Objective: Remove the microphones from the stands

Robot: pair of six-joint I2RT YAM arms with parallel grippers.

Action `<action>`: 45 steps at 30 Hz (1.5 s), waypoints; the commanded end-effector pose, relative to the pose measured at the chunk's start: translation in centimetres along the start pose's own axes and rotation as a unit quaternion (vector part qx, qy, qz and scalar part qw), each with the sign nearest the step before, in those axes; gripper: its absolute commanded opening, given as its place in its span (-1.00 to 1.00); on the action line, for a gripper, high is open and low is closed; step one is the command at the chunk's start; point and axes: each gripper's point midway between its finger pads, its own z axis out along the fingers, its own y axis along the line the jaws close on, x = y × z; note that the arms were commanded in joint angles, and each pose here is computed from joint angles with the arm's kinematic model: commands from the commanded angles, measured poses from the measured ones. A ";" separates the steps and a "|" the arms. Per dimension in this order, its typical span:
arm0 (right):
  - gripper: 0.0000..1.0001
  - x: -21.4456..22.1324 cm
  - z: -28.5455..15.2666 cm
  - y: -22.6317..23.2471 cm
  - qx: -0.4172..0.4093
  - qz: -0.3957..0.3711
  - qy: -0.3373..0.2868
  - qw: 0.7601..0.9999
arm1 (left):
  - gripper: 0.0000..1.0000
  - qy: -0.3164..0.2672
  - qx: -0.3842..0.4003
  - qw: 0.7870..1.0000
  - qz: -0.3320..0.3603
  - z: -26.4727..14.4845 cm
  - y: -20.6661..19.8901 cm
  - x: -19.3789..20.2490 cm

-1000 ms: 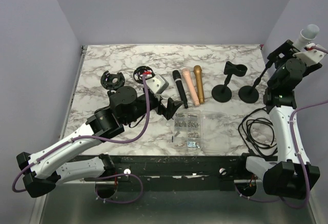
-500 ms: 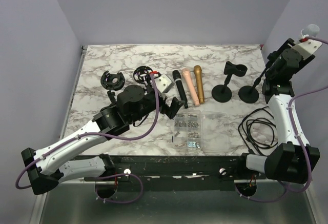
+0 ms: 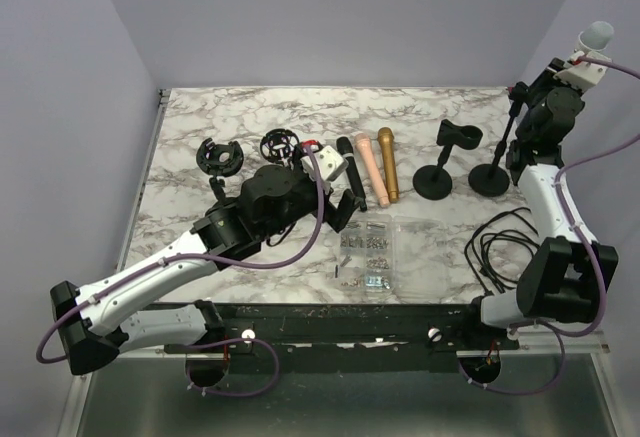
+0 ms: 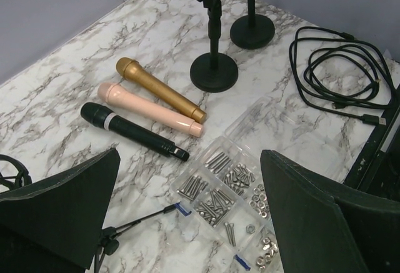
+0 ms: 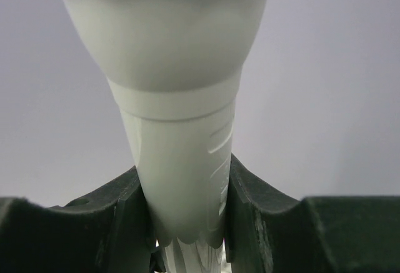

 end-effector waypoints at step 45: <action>-0.99 -2.9 -0.6 17.9 -0.374 0.228 -0.061 0.897 | 0.96 -0.139 0.096 0.981 -0.097 10.7 5.6 -11.8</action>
